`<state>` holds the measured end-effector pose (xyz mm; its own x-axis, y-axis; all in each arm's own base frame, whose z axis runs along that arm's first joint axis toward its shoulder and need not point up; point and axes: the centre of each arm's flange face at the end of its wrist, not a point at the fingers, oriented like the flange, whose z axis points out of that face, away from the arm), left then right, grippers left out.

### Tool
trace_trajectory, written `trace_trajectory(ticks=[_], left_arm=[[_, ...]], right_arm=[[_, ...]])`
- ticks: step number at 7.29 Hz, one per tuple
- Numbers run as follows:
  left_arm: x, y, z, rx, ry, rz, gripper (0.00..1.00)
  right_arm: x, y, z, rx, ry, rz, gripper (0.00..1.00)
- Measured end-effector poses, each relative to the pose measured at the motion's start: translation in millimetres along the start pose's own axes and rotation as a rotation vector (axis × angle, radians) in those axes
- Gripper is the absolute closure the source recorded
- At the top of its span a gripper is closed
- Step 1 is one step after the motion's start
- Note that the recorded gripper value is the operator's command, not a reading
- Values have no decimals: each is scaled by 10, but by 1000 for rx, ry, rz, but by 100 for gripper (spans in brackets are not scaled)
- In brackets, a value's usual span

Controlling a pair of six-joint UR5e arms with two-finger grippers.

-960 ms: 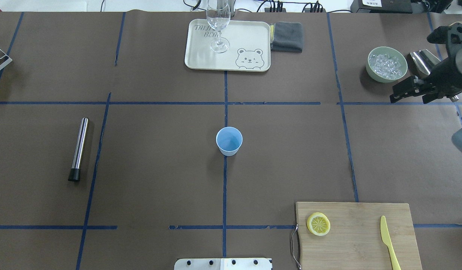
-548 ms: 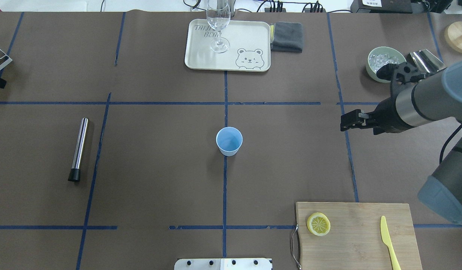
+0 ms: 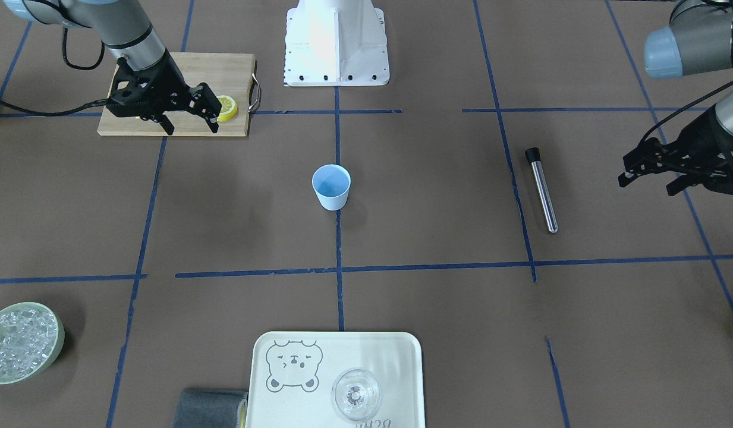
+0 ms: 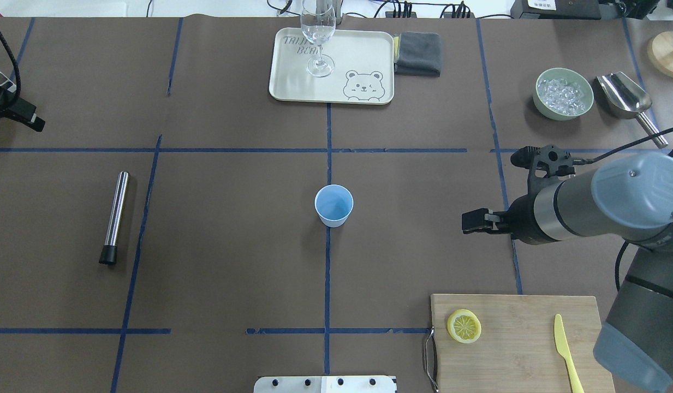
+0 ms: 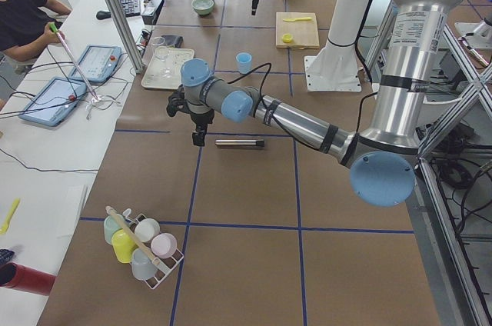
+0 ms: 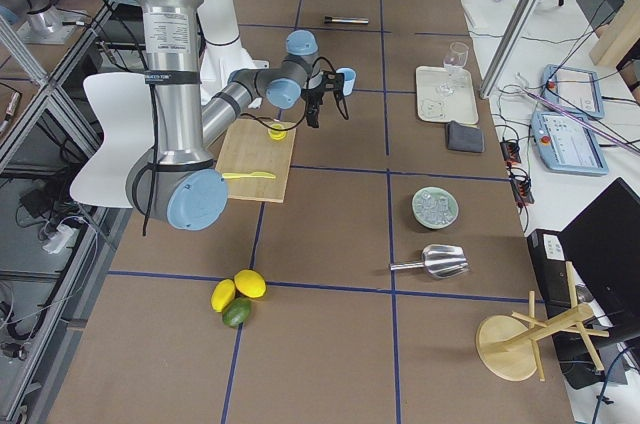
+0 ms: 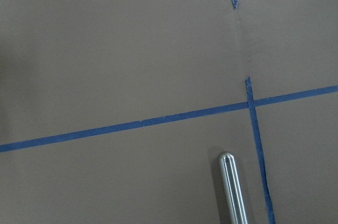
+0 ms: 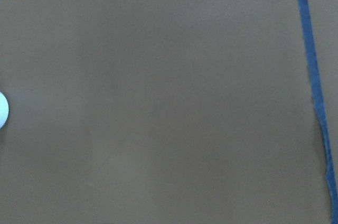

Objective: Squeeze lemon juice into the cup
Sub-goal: 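Move the right gripper toward the lemon slice while the left arm rises, then lower the right gripper over the lemon slice on the wooden board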

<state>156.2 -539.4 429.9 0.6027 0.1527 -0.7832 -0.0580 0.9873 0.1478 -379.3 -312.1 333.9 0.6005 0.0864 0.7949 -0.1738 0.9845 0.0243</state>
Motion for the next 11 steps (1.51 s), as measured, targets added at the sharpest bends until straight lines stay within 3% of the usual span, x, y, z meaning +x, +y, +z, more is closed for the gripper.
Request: trace_trajectory(ticks=[3, 6, 11], left_arm=[[345, -13, 178, -22, 23, -15, 0], [511, 3, 283, -18, 47, -33, 0], [529, 6, 298, -18, 51, -35, 0]], right_arm=[[-186, 576, 297, 3, 21, -14, 0], [-165, 939, 492, 14, 52, -16, 0], [-18, 1101, 579, 10, 89, -31, 0]])
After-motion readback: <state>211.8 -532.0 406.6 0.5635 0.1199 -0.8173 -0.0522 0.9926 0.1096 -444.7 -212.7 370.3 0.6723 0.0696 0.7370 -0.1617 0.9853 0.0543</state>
